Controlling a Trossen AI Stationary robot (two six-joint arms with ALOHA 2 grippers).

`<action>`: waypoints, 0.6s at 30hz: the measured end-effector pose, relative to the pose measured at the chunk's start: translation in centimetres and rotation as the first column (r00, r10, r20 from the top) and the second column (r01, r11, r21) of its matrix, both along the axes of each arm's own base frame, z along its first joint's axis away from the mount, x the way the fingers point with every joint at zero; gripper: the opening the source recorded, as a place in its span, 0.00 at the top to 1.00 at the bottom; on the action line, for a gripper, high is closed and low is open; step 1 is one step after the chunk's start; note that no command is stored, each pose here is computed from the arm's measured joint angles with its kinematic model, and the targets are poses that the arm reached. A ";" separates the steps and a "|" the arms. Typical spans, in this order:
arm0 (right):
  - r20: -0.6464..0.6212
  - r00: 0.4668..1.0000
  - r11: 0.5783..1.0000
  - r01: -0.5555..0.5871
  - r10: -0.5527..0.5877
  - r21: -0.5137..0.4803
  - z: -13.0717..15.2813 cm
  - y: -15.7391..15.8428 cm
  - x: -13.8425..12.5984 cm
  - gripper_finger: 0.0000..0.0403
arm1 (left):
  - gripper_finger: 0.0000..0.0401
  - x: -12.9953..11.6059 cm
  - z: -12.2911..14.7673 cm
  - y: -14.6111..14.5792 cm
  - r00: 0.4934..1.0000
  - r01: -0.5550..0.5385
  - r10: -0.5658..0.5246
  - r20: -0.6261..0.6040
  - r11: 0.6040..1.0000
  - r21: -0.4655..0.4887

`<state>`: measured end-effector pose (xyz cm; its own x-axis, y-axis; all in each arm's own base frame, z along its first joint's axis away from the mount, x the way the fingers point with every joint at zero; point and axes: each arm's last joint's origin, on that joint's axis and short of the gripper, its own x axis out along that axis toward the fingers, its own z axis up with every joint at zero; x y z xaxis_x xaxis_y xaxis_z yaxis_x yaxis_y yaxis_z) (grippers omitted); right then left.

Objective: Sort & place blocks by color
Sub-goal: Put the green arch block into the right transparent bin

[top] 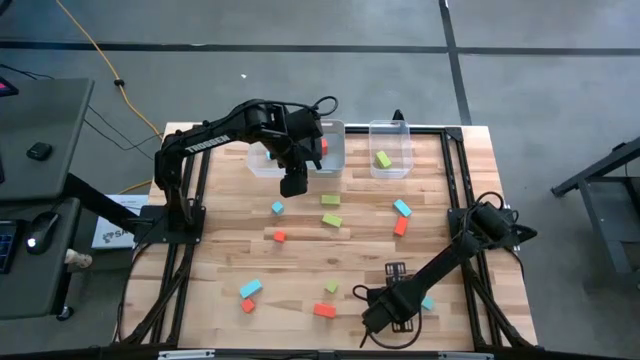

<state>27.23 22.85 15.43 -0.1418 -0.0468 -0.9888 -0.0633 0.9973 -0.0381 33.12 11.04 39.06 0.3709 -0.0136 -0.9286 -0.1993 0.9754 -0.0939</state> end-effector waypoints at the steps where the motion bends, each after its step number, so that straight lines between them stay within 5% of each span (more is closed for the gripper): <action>1: 0.002 1.000 1.000 0.000 0.000 0.001 0.0 0.0 0.0 0.56 | 0.54 0.0 0.0 0.0 1.000 0.000 0.000 0.000 1.000 0.000; 10: 0.022 0.999 0.999 0.029 -0.029 0.023 -0.6 0.0 0.2 0.59 | 0.54 0.0 0.0 0.0 1.000 0.001 -0.001 -0.001 1.000 0.000; 18: -0.024 0.993 0.993 0.114 -0.113 0.023 -1.4 -0.7 -0.1 0.87 | 0.54 0.0 0.0 0.0 1.000 0.017 -0.017 -0.001 1.000 0.007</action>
<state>27.14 22.16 14.08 -0.1676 -0.0051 -0.9858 0.0499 0.9987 -0.0137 33.13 11.04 39.04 0.3699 -0.0140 -0.9290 -0.1824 0.9793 -0.0874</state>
